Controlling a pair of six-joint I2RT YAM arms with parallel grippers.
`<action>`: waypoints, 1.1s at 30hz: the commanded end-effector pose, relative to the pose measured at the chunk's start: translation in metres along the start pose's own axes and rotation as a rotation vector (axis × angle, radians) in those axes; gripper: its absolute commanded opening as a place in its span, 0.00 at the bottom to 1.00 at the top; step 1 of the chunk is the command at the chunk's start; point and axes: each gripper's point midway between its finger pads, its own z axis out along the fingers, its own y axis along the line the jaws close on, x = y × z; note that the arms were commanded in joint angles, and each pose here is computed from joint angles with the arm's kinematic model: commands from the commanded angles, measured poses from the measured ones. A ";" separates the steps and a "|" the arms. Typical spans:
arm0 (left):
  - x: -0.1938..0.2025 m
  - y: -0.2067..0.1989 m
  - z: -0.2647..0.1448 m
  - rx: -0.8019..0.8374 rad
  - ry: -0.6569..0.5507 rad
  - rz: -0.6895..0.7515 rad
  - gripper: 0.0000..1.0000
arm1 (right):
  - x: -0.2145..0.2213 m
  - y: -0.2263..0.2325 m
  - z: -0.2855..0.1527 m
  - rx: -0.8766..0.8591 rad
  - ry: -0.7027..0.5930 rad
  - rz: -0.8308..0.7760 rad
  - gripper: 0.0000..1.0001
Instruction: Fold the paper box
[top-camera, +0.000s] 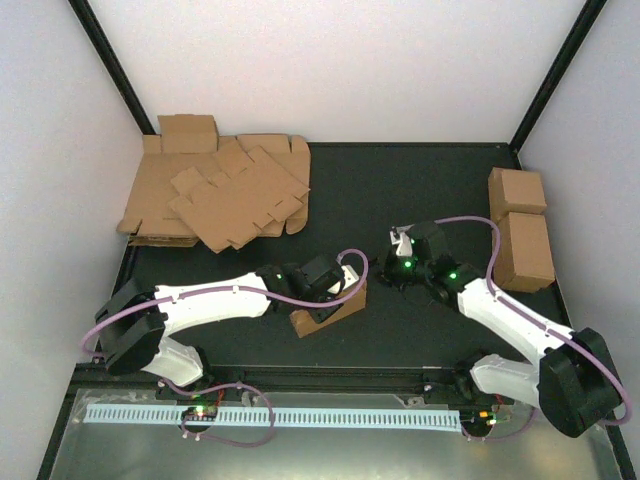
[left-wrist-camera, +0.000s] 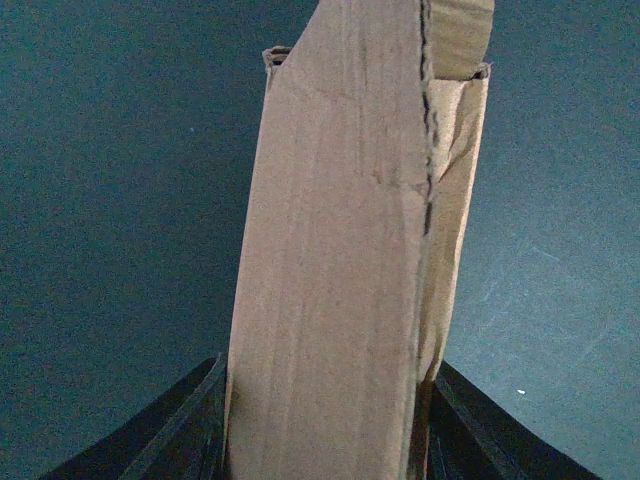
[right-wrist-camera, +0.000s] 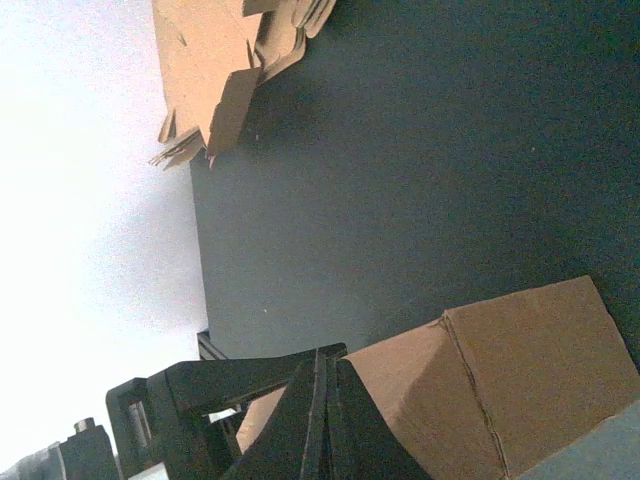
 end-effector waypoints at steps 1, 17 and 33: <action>0.033 0.001 0.011 -0.012 0.115 0.014 0.50 | 0.002 -0.004 0.000 -0.008 -0.008 0.016 0.02; 0.033 0.000 0.013 -0.013 0.123 0.015 0.49 | 0.017 -0.005 -0.002 -0.005 -0.016 0.032 0.02; 0.033 0.001 0.012 -0.017 0.123 0.018 0.49 | 0.015 -0.022 -0.009 0.088 -0.067 -0.008 0.02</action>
